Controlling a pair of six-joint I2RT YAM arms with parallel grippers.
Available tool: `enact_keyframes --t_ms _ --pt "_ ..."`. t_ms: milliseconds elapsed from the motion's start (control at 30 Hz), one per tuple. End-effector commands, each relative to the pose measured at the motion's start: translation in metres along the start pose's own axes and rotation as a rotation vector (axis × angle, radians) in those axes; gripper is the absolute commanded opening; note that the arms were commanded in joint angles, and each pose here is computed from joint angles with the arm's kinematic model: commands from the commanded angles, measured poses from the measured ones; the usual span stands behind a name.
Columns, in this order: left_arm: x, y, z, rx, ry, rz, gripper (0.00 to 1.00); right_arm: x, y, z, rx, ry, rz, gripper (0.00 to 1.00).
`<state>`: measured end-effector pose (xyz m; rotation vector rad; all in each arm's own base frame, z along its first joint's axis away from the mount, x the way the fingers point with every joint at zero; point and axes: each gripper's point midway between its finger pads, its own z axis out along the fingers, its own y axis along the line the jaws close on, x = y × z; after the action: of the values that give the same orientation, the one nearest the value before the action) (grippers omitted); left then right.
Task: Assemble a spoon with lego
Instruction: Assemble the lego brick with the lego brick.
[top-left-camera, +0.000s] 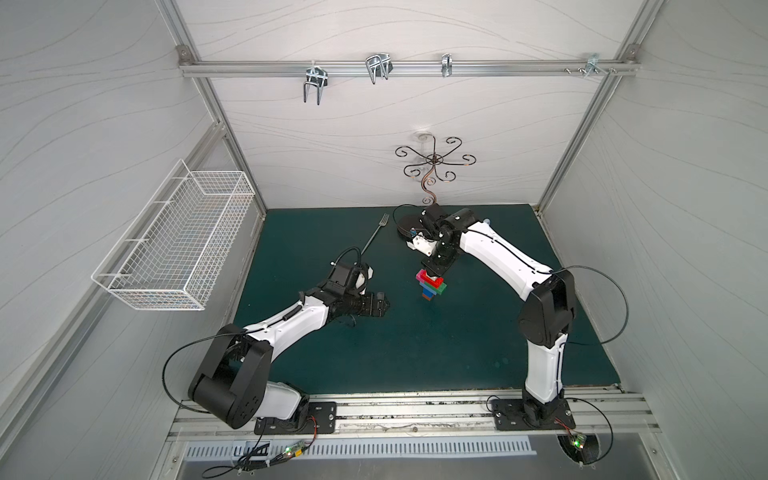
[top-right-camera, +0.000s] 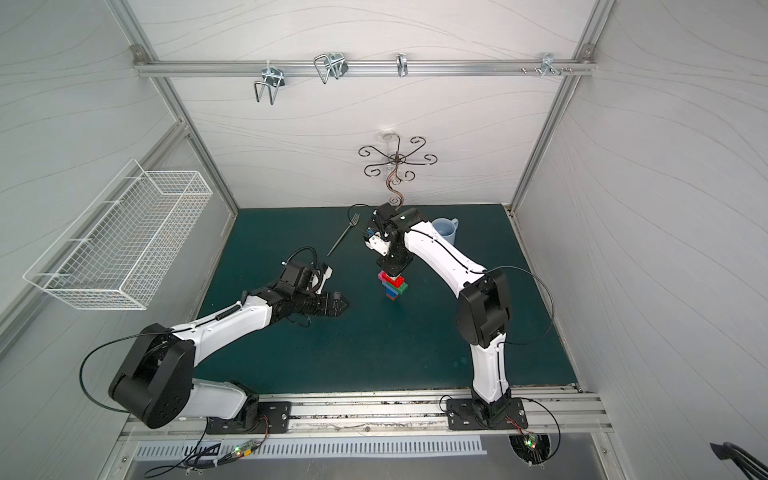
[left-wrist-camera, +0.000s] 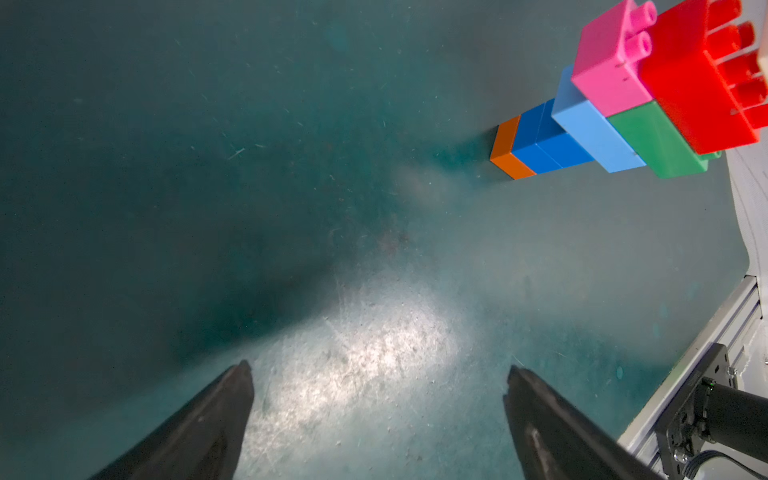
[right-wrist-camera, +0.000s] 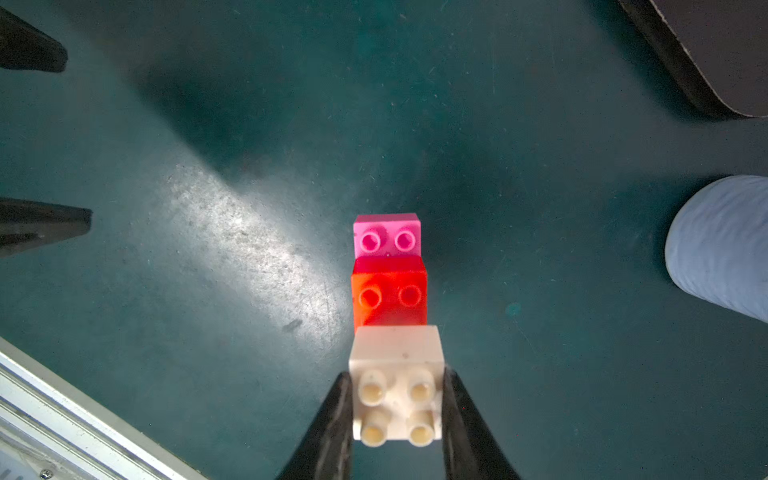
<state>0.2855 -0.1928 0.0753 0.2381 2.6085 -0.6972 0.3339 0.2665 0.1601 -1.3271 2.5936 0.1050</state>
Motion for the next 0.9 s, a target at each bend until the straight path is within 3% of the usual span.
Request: enact_keyframes --t_ms 0,633,867 --pt "-0.019 -0.008 -0.003 0.010 -0.043 0.029 1.00 0.003 0.003 -0.007 -0.017 -0.013 0.011 0.17" --pt "-0.018 -0.006 -0.003 -0.002 -0.040 0.032 1.00 0.016 0.001 0.019 -0.012 0.081 0.008 0.18" --pt "-0.017 -0.001 -0.004 -0.033 -0.031 0.035 1.00 0.010 0.002 0.012 -0.002 0.069 -0.006 0.18"
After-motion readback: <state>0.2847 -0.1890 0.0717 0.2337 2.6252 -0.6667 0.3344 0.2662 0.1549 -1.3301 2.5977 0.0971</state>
